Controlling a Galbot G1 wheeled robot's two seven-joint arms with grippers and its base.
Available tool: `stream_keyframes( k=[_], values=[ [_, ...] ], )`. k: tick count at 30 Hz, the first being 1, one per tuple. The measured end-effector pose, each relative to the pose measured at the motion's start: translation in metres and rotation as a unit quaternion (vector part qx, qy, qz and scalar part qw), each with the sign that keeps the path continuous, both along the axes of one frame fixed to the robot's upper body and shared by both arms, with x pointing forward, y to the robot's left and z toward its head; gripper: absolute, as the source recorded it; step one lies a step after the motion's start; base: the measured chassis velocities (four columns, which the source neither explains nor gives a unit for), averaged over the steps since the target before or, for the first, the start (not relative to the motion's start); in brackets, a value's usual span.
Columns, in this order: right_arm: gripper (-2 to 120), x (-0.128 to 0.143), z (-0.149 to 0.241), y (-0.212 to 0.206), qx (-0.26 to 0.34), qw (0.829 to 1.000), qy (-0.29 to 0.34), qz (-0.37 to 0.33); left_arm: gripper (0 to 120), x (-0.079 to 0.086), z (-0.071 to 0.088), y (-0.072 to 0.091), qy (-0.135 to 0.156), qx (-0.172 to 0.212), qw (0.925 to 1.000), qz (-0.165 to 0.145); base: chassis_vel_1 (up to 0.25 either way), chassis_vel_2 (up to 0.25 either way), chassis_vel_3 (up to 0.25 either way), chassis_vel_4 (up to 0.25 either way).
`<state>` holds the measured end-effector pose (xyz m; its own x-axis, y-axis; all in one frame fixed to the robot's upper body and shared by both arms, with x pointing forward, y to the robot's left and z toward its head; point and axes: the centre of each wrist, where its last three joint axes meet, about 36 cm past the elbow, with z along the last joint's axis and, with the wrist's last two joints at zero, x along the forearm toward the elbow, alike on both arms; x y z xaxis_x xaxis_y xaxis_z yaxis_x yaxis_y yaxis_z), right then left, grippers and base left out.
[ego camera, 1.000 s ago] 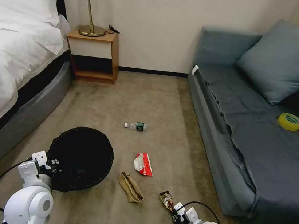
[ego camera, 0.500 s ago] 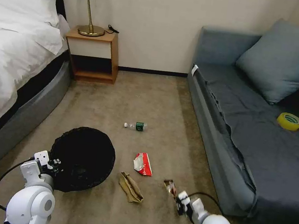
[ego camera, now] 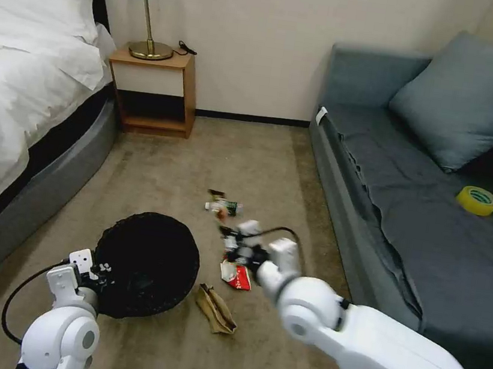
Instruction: Pick up the trash bin, then pick up the garbage on the floor and place it into the trash bin.
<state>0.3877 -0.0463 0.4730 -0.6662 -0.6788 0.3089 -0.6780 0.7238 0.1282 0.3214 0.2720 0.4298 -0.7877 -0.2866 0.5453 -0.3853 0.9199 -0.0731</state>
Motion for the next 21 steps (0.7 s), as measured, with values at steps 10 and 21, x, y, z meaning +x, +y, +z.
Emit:
stream_keyframes(
  k=[10, 21],
  values=[
    [0, -0.016, -0.023, 0.08, -0.015, 0.998, 0.003, 0.058, 3, -0.003, 0.003, -0.004, -0.003, -0.006, 1.0, 0.0, 0.0, 0.0, 0.0, 0.0],
    [28, 0.002, -0.051, 0.093, -0.066, 0.996, -0.022, 0.054, 3, -0.008, 0.015, -0.007, -0.017, -0.008, 0.9998, -0.003, 0.0, 0.0, 0.0, 0.0]
  ],
)
